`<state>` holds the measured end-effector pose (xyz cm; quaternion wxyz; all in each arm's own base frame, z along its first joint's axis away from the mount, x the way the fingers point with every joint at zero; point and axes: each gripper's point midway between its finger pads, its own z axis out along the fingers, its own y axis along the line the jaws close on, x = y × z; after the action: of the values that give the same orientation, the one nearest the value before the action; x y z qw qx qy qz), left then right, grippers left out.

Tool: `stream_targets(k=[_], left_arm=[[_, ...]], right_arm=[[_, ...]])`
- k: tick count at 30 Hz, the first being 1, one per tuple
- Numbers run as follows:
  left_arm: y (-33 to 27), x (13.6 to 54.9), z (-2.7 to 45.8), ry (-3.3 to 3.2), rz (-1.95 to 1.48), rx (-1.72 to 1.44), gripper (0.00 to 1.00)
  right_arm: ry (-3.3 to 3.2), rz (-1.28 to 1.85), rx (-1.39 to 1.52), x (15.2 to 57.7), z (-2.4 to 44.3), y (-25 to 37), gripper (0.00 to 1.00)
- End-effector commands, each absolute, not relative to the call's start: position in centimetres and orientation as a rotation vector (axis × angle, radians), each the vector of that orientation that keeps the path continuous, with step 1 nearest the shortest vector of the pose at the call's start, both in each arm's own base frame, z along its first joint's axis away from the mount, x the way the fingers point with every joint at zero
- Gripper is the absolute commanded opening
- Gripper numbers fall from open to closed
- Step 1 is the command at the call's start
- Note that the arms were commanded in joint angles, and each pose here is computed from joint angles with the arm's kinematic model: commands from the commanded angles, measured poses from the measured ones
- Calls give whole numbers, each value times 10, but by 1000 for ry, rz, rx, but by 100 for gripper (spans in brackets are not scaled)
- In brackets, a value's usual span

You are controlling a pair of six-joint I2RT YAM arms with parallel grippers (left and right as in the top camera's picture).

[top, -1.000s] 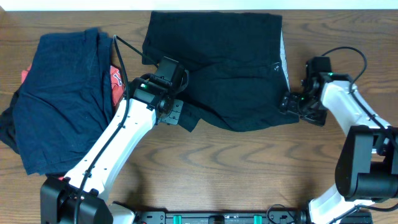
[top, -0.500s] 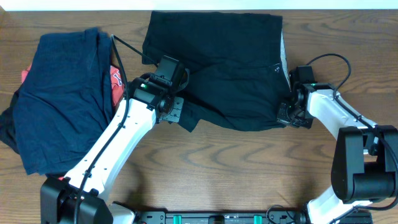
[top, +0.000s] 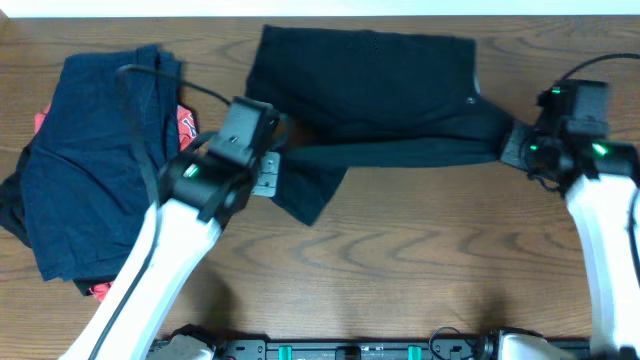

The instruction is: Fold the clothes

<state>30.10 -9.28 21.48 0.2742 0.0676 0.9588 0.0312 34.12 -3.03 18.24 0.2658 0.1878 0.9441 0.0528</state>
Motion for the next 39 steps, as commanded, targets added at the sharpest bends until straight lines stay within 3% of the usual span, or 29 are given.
stream_targets(k=[1,12,19,26,33,36,39], left_arm=[[-57,295,263,2419,203,43,6],[-42,249,306,2292,96,8,6],[-56,271,298,2309,75,39,6],[-87,306,249,2460,58,144,6],[-122,274,193,2757,-147,382,6],[-131,253,189,2805,-212,512,17],[-146,224,190,2833,-286,682,43]], right_arm=[[2493,62,508,329,205,-50,1],[2527,62,517,275,224,-41,1],[2525,59,497,275,224,-41,1],[2578,54,490,288,208,-43,1],[2644,51,492,295,189,-44,1],[2653,50,490,298,185,-44,1],[2659,50,490,301,182,-45,1]])
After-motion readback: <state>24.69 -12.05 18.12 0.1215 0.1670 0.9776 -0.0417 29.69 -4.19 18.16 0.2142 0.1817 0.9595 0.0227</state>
